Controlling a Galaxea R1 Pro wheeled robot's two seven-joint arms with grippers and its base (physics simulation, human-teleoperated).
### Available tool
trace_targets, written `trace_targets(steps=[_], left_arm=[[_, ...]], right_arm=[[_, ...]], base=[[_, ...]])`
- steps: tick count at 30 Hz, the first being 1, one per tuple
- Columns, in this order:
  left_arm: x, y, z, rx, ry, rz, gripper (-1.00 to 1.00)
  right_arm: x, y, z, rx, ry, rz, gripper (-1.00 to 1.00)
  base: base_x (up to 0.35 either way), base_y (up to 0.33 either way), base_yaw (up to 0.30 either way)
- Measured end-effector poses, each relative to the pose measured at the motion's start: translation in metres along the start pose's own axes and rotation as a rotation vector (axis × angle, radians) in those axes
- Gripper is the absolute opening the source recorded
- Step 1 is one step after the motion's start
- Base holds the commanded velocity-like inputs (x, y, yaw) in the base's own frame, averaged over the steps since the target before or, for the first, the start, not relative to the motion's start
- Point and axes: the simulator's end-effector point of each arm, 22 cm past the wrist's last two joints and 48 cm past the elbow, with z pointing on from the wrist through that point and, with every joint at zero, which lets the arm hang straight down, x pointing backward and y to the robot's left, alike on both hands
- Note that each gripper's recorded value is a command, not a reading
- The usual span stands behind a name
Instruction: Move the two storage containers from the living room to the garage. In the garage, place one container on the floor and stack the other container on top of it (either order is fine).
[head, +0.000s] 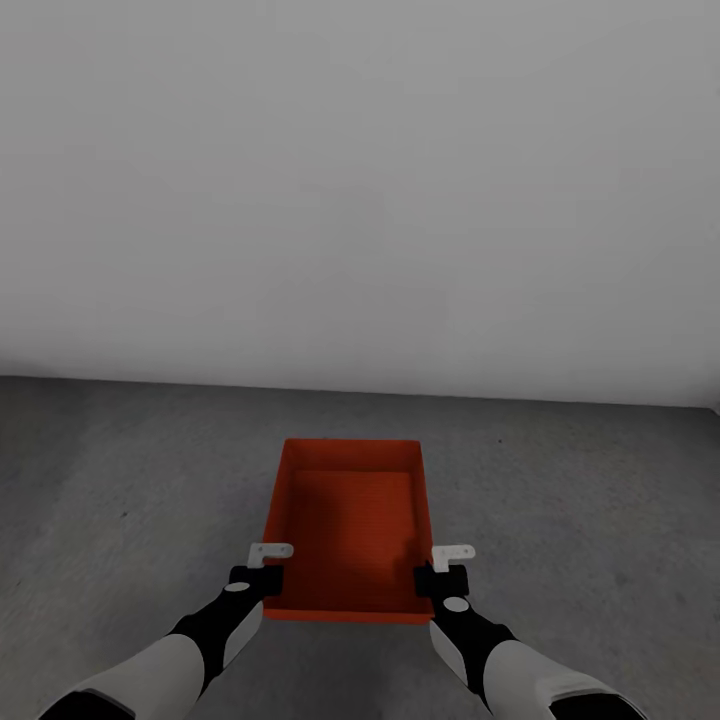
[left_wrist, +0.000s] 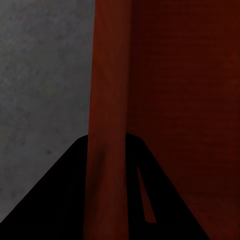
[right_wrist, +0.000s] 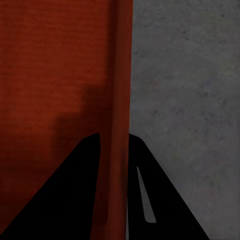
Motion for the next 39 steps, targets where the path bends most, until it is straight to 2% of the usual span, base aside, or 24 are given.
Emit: trace_targets(steps=[27,39], left_arm=[[0.017,-0.002,0.008,0.001,0.031,0.002,-1.00],[0.031,-0.004,0.027,0.001,0.032,0.003,-1.00]], right_arm=[[0.017,0.001,0.006,-0.003,0.031,-0.002,-1.00],[0.034,0.003,0.023,-0.003,0.032,-0.001,-1.00]], base=[[0.000,0.000,0.064],[0.000,0.000,0.000]])
